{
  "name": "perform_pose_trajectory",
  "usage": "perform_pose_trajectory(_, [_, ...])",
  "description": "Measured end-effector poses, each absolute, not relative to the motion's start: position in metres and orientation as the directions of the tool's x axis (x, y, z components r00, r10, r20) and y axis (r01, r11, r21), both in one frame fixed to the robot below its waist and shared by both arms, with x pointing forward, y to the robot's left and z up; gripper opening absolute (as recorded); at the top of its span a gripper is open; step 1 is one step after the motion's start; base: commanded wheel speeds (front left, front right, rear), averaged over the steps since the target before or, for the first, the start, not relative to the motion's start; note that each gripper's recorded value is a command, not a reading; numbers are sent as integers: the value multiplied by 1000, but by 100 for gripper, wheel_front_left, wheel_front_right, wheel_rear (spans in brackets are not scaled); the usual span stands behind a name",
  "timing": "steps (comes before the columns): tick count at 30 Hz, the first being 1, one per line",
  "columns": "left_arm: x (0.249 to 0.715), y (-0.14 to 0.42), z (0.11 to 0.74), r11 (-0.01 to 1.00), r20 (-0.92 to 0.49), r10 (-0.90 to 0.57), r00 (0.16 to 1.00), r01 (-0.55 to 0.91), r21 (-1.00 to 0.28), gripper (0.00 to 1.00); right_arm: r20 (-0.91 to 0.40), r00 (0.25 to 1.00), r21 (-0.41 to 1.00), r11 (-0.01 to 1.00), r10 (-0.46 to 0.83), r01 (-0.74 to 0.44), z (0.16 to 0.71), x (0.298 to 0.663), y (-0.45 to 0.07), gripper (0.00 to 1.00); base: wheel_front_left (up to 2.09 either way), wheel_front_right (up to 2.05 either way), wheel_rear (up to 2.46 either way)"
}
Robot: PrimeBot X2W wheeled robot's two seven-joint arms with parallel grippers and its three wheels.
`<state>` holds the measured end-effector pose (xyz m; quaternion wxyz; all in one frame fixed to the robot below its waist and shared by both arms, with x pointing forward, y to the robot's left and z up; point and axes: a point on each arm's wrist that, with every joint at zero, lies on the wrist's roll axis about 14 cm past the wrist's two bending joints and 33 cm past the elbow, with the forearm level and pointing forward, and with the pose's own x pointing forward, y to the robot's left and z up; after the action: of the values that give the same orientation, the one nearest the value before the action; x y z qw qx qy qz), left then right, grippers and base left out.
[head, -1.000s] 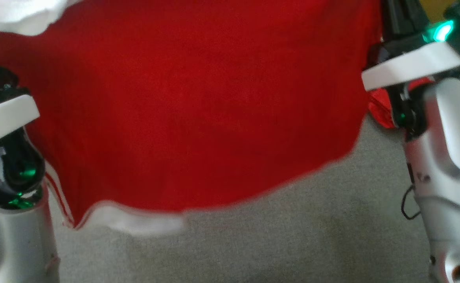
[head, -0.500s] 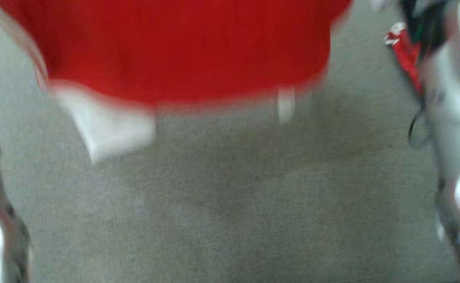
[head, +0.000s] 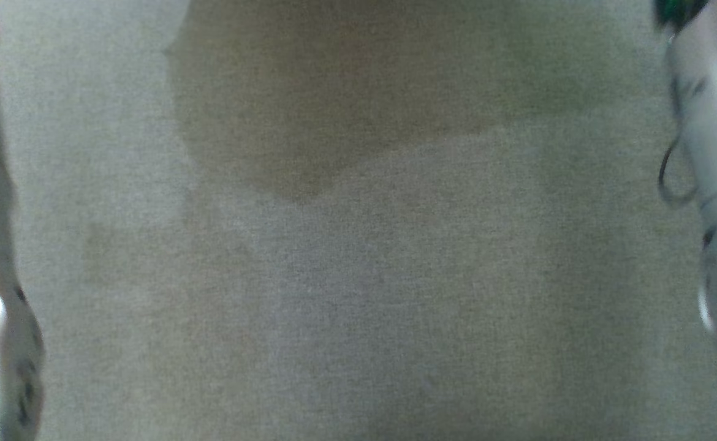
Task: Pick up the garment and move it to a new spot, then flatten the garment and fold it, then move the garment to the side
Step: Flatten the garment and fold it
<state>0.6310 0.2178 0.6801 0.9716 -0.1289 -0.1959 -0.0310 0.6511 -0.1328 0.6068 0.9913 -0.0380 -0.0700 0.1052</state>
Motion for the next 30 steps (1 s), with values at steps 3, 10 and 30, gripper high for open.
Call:
perform_pose_trajectory(3, [619,216,623,969,254,-30,967,90,-231,0,-39,973,-107,967,229,-232,549,633,-131,0,0,0,0])
perform_pose_trajectory(10, [548,212,503,977,-65,-99,993,85,-195,0,-422,877,-151,936,229,-317,443,564,-133,0,0,0,0])
perform_pose_trajectory(30, [382,194,464,929,-376,-354,856,277,-244,0,-641,701,-108,867,313,-486,429,447,-152,0,0,0,0])
